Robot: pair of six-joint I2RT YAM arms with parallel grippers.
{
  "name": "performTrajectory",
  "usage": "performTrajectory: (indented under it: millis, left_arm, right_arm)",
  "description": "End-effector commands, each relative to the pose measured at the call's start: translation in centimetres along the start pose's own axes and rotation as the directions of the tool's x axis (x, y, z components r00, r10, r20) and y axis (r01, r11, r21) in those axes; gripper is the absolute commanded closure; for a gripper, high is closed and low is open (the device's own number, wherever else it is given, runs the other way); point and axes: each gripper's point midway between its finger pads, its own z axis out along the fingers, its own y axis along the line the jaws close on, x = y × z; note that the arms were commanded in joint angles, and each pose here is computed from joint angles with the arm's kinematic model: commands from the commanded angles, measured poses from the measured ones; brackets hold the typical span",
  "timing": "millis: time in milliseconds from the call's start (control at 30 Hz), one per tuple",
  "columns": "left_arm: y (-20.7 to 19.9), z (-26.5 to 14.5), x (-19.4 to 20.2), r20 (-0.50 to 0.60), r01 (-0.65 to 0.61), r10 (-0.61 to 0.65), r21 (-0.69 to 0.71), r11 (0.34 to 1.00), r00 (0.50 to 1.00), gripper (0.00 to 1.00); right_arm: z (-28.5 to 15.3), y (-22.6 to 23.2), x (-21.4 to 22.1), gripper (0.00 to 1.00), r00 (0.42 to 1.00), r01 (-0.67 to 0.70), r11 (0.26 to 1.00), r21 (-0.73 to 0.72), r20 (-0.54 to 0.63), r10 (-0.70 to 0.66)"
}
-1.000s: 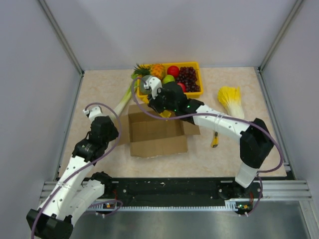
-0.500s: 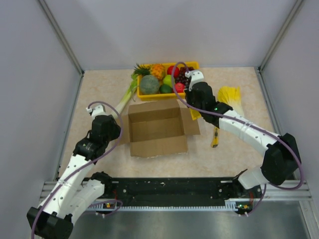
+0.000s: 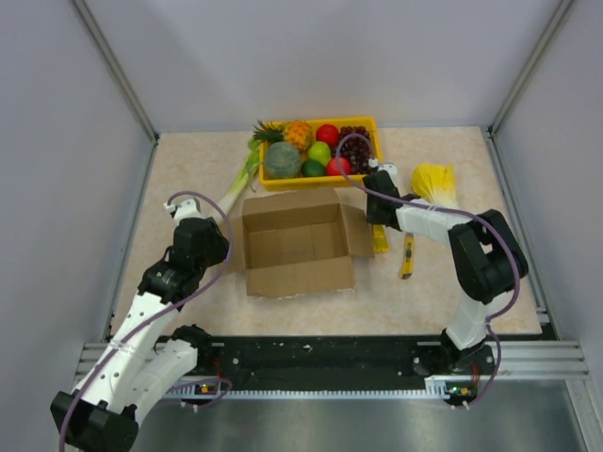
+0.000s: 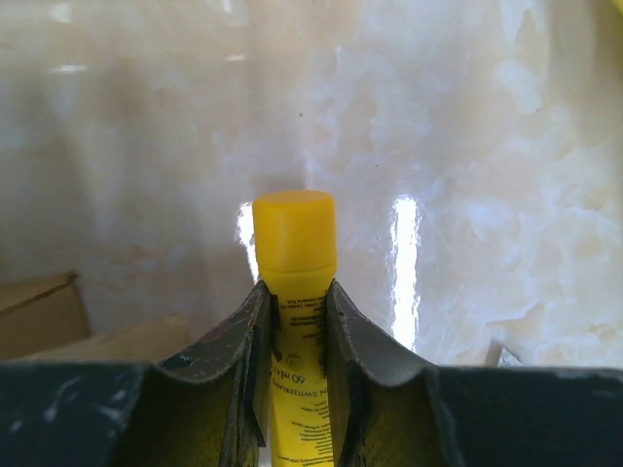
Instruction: Unpack the express box
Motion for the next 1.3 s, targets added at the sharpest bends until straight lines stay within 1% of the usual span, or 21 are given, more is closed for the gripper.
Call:
performTrajectory:
  millis: [0, 67, 133, 200, 300, 333, 433, 467, 567, 600, 700, 833, 867, 900, 933, 1000, 1033, 1067, 1133, 1233, 1267]
  left_arm:
    - [-1.0, -0.8, -2.2, 0.061, 0.016, -0.018, 0.033, 0.999, 0.998, 0.56]
    - [-0.9, -0.8, -2.4, 0.066, 0.013, -0.015, 0.028, 1.0, 0.998, 0.55]
    - [-0.9, -0.9, -2.5, 0.068, 0.013, -0.015, 0.03, 0.999, 0.998, 0.54]
    - [-0.8, -0.9, -2.5, 0.067, 0.01, -0.012, 0.027, 1.0, 0.998, 0.52]
    - [-1.0, -1.2, -2.8, 0.069, 0.008, -0.011, 0.032, 0.999, 0.998, 0.5]
    - [-1.0, -1.3, -2.8, 0.067, 0.008, -0.01, 0.032, 0.999, 0.998, 0.48]
    - [-1.4, -1.8, -3.2, 0.067, 0.005, -0.008, 0.046, 0.999, 0.998, 0.37]
    - [-1.5, -2.1, -3.4, 0.07, 0.004, -0.008, 0.055, 0.998, 0.998, 0.29]
    - [-2.3, -3.1, -4.0, 0.057, -0.007, 0.001, 0.091, 0.996, 0.998, 0.17]
    - [-2.9, -3.9, -4.6, 0.054, -0.003, -0.004, 0.115, 0.993, 0.999, 0.11]
    - [-3.7, -5.1, -5.0, 0.032, 0.011, -0.016, 0.15, 0.989, 0.999, 0.01]
    - [-5.1, -6.8, -5.2, -0.005, -0.023, 0.025, 0.228, 0.973, 1.0, 0.01]
    - [-5.3, -7.1, -5.3, -0.011, -0.031, 0.034, 0.235, 0.972, 0.999, 0.01]
    - [-5.4, -7.8, -5.6, -0.01, -0.049, 0.052, 0.243, 0.969, 0.999, 0.01]
    - [-5.5, -8.2, -5.9, -0.008, -0.055, 0.058, 0.247, 0.968, 0.998, 0.01]
    - [-5.3, -9.1, -6.4, -0.006, -0.063, 0.066, 0.24, 0.969, 0.998, 0.01]
    - [-5.2, -9.4, -6.7, 0.001, -0.06, 0.061, 0.233, 0.971, 0.998, 0.01]
    - [-5.0, -9.6, -6.9, 0.01, -0.059, 0.058, 0.224, 0.973, 0.998, 0.01]
    - [-5.0, -10.4, -7.6, 0.036, -0.055, 0.048, 0.228, 0.972, 0.998, 0.01]
    - [-4.7, -11.5, -8.2, 0.061, -0.037, 0.024, 0.228, 0.973, 0.998, 0.01]
    - [-4.7, -11.9, -8.3, 0.062, -0.031, 0.017, 0.233, 0.972, 0.998, 0.01]
  right_arm:
    - [1.7, -0.4, -2.8, 0.76, 0.997, -0.069, 0.996, 0.049, 0.05, 0.066]
    - [2.2, -0.8, -2.3, 0.74, 0.997, -0.075, 0.995, 0.069, 0.025, 0.074]
    - [2.4, -1.2, -1.9, 0.64, 0.997, -0.072, 0.993, 0.095, -0.001, 0.072]
    - [2.1, -1.6, -2.0, 0.5, 0.996, -0.088, 0.988, 0.124, 0.001, 0.089]
    - [0.6, -2.4, -2.4, 0.43, 0.994, -0.108, 0.982, 0.154, 0.011, 0.107]
    - [-0.5, -2.6, -3.4, 0.41, 0.992, -0.127, 0.981, 0.144, 0.041, 0.122]
    - [-2.7, -3.4, -3.9, 0.37, 0.989, -0.146, 0.977, 0.154, 0.057, 0.139]
    - [-4.2, -3.6, -4.9, 0.37, 0.984, -0.166, 0.976, 0.141, 0.087, 0.155]
    - [-7.1, -4.3, -4.9, 0.32, 0.982, -0.18, 0.975, 0.133, 0.09, 0.169]
    - [-9.3, -4.9, -5.2, 0.27, 0.978, -0.191, 0.974, 0.12, 0.105, 0.179]
    - [-13.6, -5.9, -5.5, 0.18, 0.969, -0.205, 0.976, 0.075, 0.153, 0.192]
    - [-19.2, -7.0, -6.2, 0.12, 0.949, -0.218, 0.976, -0.015, 0.23, 0.216]
    - [-20.4, -7.2, -6.5, 0.07, 0.941, -0.224, 0.974, -0.033, 0.253, 0.225]
    - [-21.9, -7.6, -6.8, 0.06, 0.926, -0.236, 0.97, -0.058, 0.291, 0.243]
    - [-24.8, -8.3, -7.7, 0.05, 0.886, -0.253, 0.961, -0.11, 0.372, 0.276]
    - [-27.6, -9.9, -8.3, 0.04, 0.842, -0.247, 0.962, -0.12, 0.464, 0.274]
    - [-30.1, -11.0, -8.6, 0.04, 0.808, -0.226, 0.966, -0.127, 0.53, 0.259]
    - [-31.5, -11.6, -8.8, 0.04, 0.788, -0.216, 0.967, -0.133, 0.561, 0.253]
    - [-34.1, -12.7, -8.7, 0.03, 0.753, -0.201, 0.969, -0.144, 0.61, 0.247]
    - [-36.6, -13.6, -8.3, 0.02, 0.74, -0.202, 0.967, -0.157, 0.622, 0.256]
    - [-37.8, -14.1, -7.9, 0.01, 0.747, -0.201, 0.967, -0.158, 0.614, 0.256]
